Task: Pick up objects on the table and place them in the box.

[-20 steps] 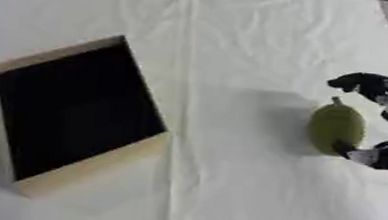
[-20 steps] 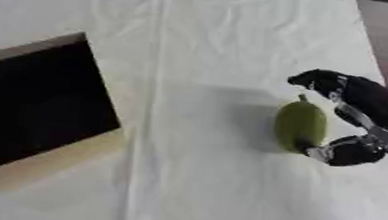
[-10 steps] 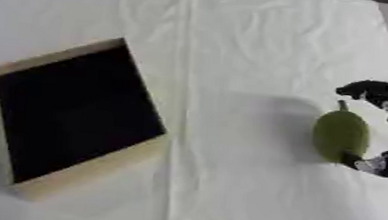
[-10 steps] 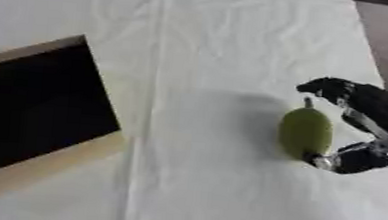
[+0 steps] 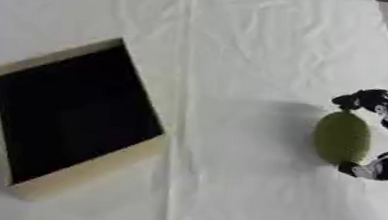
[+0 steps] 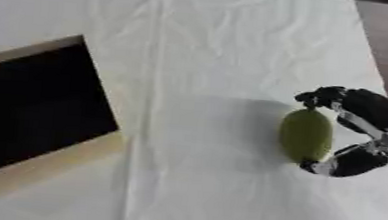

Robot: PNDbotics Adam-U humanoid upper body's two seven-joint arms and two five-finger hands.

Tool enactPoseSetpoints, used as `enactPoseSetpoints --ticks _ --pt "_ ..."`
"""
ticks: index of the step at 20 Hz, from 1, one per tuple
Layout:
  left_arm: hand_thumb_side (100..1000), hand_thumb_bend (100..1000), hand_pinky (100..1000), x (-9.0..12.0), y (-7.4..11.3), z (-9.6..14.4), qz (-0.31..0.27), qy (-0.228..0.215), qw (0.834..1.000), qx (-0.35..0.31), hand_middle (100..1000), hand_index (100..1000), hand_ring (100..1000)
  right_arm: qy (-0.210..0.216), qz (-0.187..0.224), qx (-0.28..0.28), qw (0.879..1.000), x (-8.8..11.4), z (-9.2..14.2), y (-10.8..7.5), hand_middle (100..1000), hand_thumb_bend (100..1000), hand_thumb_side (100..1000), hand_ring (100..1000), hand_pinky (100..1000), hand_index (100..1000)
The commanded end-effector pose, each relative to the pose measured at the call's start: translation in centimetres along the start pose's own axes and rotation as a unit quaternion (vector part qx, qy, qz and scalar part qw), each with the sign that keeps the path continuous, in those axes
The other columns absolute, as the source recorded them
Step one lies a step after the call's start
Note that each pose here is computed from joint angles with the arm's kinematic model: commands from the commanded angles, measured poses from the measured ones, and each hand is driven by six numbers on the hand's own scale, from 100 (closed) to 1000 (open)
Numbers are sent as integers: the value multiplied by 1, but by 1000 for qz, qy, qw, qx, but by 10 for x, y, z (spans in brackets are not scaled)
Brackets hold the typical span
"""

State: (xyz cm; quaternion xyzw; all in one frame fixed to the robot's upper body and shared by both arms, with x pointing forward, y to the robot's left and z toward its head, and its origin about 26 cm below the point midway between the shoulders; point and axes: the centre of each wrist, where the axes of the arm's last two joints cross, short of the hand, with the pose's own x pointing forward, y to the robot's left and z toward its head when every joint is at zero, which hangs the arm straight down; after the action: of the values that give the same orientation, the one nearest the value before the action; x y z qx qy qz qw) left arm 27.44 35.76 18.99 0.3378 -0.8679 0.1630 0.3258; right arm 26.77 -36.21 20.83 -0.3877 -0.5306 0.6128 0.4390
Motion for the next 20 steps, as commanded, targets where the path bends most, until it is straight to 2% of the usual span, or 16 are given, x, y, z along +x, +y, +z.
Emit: enactPoseSetpoints --ticks 1,3,6,8,10,14,20 --pt "583 248 498 6 0 -4 3 -14 1000 -3 571 702 498 19 14 9 1000 -5 0 -5 680 562 288 786 816 900" --pt "584 248 498 6 0 -4 4 -13 1000 -3 571 702 498 26 16 12 999 -6 0 -4 640 545 312 763 804 877" --pt "584 246 498 6 0 -4 4 -13 1000 -4 572 702 498 32 18 10 999 -7 -1 -3 592 519 302 736 791 837" --pt "585 246 498 6 0 -4 3 -13 1000 -4 572 702 498 34 18 9 999 -8 -1 -2 571 494 275 725 787 808" --pt "585 246 499 6 0 -4 3 -13 1000 -4 572 702 499 35 18 9 999 -9 -1 -1 548 442 191 709 778 776" --pt "585 245 499 6 0 -4 3 -14 1000 -4 573 702 499 35 14 6 999 -11 -1 0 520 406 100 669 761 737" --pt "586 244 499 6 0 -4 3 -13 1000 -3 573 702 499 34 9 -9 999 -12 -1 0 503 402 100 635 746 715"
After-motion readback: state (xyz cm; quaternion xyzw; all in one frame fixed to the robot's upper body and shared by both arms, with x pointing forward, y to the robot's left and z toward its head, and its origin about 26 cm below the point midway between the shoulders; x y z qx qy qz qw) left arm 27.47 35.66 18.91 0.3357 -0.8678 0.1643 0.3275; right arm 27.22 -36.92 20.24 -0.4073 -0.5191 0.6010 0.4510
